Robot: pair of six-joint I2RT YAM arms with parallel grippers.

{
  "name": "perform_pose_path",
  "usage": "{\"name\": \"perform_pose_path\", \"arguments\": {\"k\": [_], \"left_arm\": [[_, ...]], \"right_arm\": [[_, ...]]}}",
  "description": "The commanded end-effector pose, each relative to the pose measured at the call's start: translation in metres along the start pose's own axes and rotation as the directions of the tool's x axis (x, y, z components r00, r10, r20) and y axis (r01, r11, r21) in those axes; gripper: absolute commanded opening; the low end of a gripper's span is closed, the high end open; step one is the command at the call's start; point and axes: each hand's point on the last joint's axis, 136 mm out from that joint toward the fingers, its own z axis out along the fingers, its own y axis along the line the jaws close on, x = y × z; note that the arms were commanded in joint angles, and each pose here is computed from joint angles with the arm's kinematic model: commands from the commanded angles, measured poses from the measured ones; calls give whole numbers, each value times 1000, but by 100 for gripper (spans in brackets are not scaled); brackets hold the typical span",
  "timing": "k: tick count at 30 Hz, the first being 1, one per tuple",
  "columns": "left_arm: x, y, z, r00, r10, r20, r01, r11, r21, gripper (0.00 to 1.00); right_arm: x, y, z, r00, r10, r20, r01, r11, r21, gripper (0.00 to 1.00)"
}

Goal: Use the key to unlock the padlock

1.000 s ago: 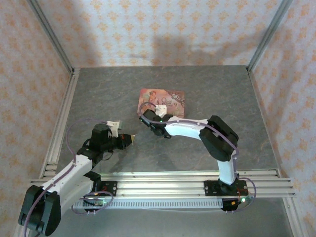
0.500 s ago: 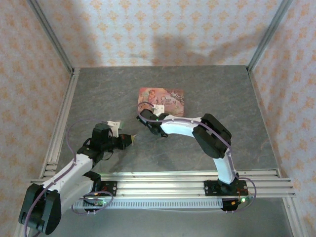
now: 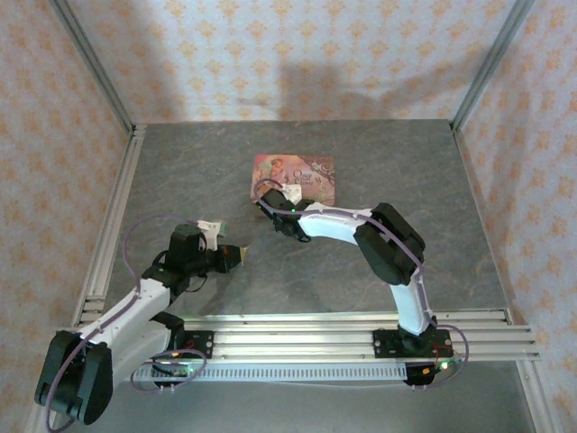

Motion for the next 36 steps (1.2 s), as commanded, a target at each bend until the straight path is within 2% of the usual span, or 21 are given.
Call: {"name": "perform_pose_path", "arguments": {"k": [1,5,11,17,22,27,31,36], "left_arm": [[-12,-5,-3,999,24,25,-25,1000,7,0],[-14,-11,-4,999,29,37,-30,999,32,0],[-27,-27,-7,995,37,89,-46,993,107,0],[-43,-51,-15,984,109,137,-131,978,163,0],[-52,-71,-18,963,200,180,-232,956,178,0],[-53,-80,-13,930,296,220,-330,934,138,0],[-55,-79,-8,913,311,262,-352,928,125,0],[-51,-81,2,918,297,263,-349,920,177,0]], "right_arm": [[-9,12,-22,999,-32,4,32,993,-113,1],[-5,20,-38,999,-29,-28,22,975,-221,0],[-6,25,-65,994,39,-98,-73,928,-365,0],[-16,25,-91,979,120,-167,-186,866,-464,0],[-25,25,-105,960,173,-221,-265,820,-508,0],[-30,26,-115,944,190,-271,-309,799,-515,0],[-31,27,-120,928,206,-311,-347,781,-520,0],[-33,29,-123,909,237,-343,-397,742,-540,0]]}}
